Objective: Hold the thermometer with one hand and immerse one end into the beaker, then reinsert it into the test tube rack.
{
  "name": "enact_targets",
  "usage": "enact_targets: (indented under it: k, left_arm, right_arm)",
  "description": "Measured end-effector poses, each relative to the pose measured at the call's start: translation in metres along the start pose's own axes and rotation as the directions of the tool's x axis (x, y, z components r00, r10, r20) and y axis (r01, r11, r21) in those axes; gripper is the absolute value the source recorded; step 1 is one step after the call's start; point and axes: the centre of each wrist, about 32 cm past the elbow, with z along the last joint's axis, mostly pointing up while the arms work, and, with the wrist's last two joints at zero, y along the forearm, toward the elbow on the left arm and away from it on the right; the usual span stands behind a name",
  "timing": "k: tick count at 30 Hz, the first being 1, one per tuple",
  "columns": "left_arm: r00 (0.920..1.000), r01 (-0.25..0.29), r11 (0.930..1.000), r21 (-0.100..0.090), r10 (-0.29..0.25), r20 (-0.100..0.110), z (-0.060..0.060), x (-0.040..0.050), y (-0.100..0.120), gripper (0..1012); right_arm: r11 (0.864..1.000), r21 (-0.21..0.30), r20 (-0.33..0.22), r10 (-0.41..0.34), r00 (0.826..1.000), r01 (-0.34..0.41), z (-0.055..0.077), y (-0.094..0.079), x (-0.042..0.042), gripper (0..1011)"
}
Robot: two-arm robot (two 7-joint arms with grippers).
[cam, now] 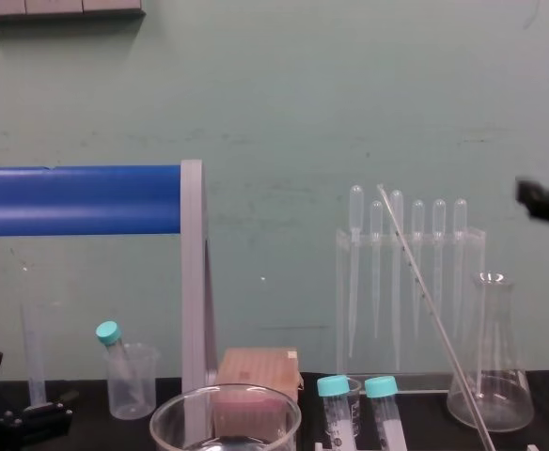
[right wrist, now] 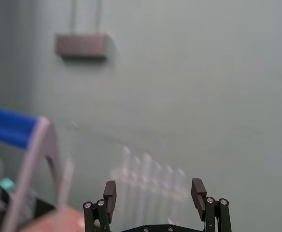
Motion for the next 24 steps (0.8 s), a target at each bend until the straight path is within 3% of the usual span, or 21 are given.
enact_targets:
  k: [4,5,6,10,16,24]
  left_arm:
    - [1.0,0.0,1.0,0.0,0.0,0.0,0.0,0.0,0.0,1008]
    - [1.0,0.0,1.0,0.0,0.0,0.0,0.0,0.0,0.0,1008]
    - [1.0,0.0,1.0,0.0,0.0,0.0,0.0,0.0,0.0,1008]
    - [1.0,0.0,1.0,0.0,0.0,0.0,0.0,0.0,0.0,1008]
    - [1.0,0.0,1.0,0.0,0.0,0.0,0.0,0.0,0.0,1008]
    - [1.0,0.0,1.0,0.0,0.0,0.0,0.0,0.0,0.0,1008]
  right_arm:
    - [0.996,0.069,-0.038,0.056,0.998,-0.054,0.011,0.011,-0.0098,1003]
    - [0.991,0.103,-0.06,0.09,0.994,-0.084,0.016,0.017,-0.0174,1003]
    - [0.991,0.103,-0.06,0.09,0.994,-0.084,0.016,0.017,-0.0174,1003]
    - [0.982,0.138,-0.105,0.14,0.985,-0.125,0.021,0.026,-0.0308,1003]
    - [0.982,0.12,-0.164,0.162,0.973,-0.143,0.02,0.035,-0.0432,1003]
    - [0.988,0.013,-0.218,0.155,0.964,-0.156,0.015,0.05,-0.0582,1003]
